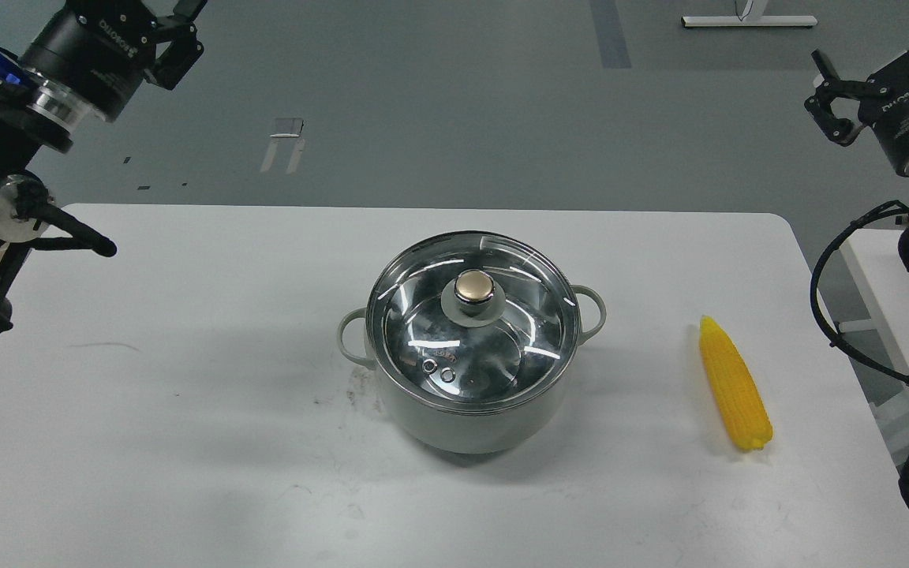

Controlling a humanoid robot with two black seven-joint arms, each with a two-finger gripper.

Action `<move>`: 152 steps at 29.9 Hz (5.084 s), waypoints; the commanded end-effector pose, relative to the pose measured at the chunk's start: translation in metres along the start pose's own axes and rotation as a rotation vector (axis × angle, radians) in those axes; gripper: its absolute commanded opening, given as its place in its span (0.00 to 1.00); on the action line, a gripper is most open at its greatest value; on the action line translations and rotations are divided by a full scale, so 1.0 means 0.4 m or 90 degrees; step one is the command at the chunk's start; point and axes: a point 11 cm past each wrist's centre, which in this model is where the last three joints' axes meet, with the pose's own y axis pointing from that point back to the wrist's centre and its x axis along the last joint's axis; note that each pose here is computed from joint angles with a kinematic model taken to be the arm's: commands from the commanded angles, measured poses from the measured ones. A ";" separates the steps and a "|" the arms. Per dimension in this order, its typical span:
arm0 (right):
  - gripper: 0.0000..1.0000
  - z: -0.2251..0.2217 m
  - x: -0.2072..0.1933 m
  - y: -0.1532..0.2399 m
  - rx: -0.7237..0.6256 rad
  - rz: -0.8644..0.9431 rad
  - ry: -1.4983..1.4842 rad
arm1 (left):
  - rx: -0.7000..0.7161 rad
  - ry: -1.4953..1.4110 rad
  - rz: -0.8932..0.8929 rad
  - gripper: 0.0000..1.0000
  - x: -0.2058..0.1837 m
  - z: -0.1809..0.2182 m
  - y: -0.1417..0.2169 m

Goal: Open pot and put corn in
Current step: 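Raise the left arm and swing the left gripper toward the pot lid, then reach the left gripper over the pot and close it on the lid knob, then lift the glass lid off the pot with the left gripper, then lower the lid onto the table beside the pot and release it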

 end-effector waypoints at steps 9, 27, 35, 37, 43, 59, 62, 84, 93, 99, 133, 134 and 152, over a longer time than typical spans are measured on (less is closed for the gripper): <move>1.00 -0.003 0.008 0.008 0.009 0.003 -0.012 | -0.038 -0.578 -0.373 0.92 -0.383 0.058 -0.038; 1.00 -0.002 0.005 0.026 0.015 -0.003 -0.006 | -0.100 -0.757 -0.543 0.87 -0.625 -0.176 0.012; 1.00 0.007 0.013 0.033 0.011 0.002 -0.008 | -0.075 -0.730 -0.583 0.81 -0.664 -0.239 0.042; 1.00 0.009 0.013 0.034 0.011 0.002 -0.010 | -0.070 -0.728 -0.584 0.81 -0.663 -0.246 0.047; 1.00 0.019 0.012 0.034 0.009 0.002 -0.014 | -0.058 -0.722 -0.571 0.75 -0.655 -0.270 0.066; 1.00 0.020 0.010 0.033 0.009 0.001 -0.015 | -0.036 -0.725 -0.551 0.43 -0.626 -0.302 0.079; 1.00 0.017 0.009 0.034 0.010 0.000 -0.013 | -0.034 -0.722 -0.553 0.37 -0.628 -0.306 0.084; 1.00 0.016 0.017 0.048 0.008 0.003 -0.006 | -0.017 -0.835 -0.437 0.19 -0.362 -0.105 0.106; 1.00 0.029 0.029 0.063 0.002 0.010 -0.006 | 0.203 -0.790 -0.324 0.19 -0.102 -0.150 0.343; 1.00 0.038 0.027 0.063 0.000 0.010 -0.011 | 0.364 -0.773 -0.310 0.19 0.003 -0.258 0.515; 1.00 0.076 0.034 0.110 -0.020 0.010 -0.003 | 0.489 -0.709 -0.280 0.67 -0.039 -0.466 0.699; 1.00 0.075 0.032 0.110 -0.019 0.008 -0.002 | 0.490 -0.708 -0.281 0.68 -0.040 -0.467 0.700; 1.00 -0.005 0.028 0.127 -0.082 -0.017 0.165 | 0.325 -0.563 0.051 0.96 0.104 -0.293 0.363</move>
